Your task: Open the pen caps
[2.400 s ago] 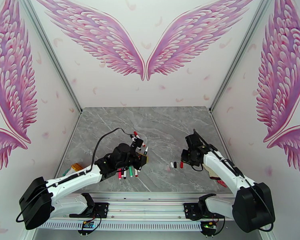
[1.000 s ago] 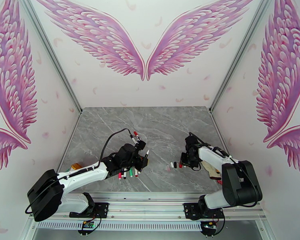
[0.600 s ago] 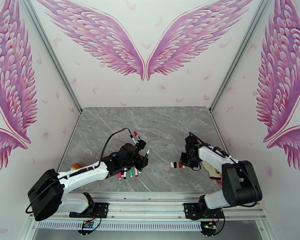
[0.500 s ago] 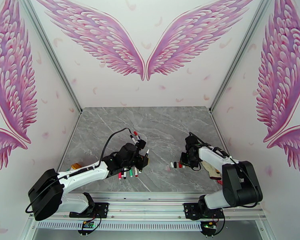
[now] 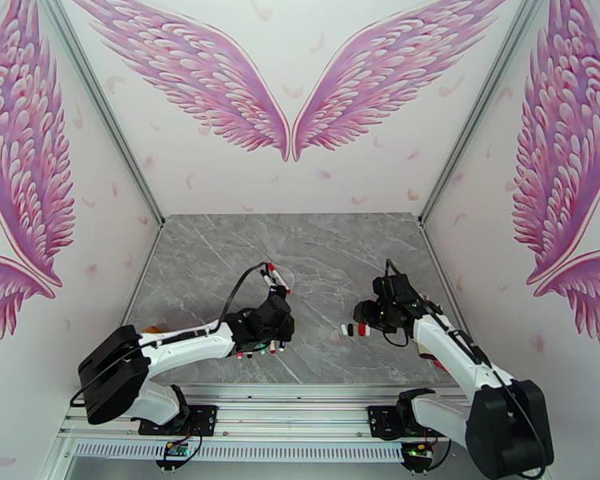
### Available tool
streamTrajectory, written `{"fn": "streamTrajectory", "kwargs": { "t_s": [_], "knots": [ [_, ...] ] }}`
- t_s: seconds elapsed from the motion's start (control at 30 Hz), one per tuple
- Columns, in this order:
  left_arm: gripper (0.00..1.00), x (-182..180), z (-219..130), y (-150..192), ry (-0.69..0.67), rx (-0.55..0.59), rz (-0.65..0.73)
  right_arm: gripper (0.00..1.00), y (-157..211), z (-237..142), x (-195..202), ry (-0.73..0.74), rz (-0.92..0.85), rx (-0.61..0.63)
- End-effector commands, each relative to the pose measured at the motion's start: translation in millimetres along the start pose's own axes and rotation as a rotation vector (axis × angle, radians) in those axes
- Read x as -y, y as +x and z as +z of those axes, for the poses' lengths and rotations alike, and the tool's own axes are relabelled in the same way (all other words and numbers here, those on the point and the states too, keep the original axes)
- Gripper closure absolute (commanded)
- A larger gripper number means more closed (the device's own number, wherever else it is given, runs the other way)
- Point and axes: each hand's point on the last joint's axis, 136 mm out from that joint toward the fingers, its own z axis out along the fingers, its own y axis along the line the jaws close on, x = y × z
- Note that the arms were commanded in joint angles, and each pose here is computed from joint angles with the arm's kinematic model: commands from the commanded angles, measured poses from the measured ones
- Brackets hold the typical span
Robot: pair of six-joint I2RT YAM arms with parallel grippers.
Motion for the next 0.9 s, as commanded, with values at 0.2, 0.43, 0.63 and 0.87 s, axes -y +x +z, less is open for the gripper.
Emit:
{"fn": "streamTrajectory", "kwargs": {
  "t_s": [0.2,0.43,0.63,0.87],
  "knots": [
    [0.89,-18,23,-4,-0.192,0.008,-0.102,0.2,22,-9,-66,-0.391,-0.073,-0.044],
    [0.9,-33,33,6,-0.279,-0.026,-0.102,0.01,27,-16,-77,-0.442,-0.096,-0.039],
    [0.88,-37,42,11,-0.322,-0.061,-0.069,0.01,25,-16,-79,-0.445,-0.084,-0.04],
    [0.81,-44,42,12,-0.368,-0.072,-0.055,0.01,25,-15,-77,-0.432,-0.084,-0.036]
  ]
}}
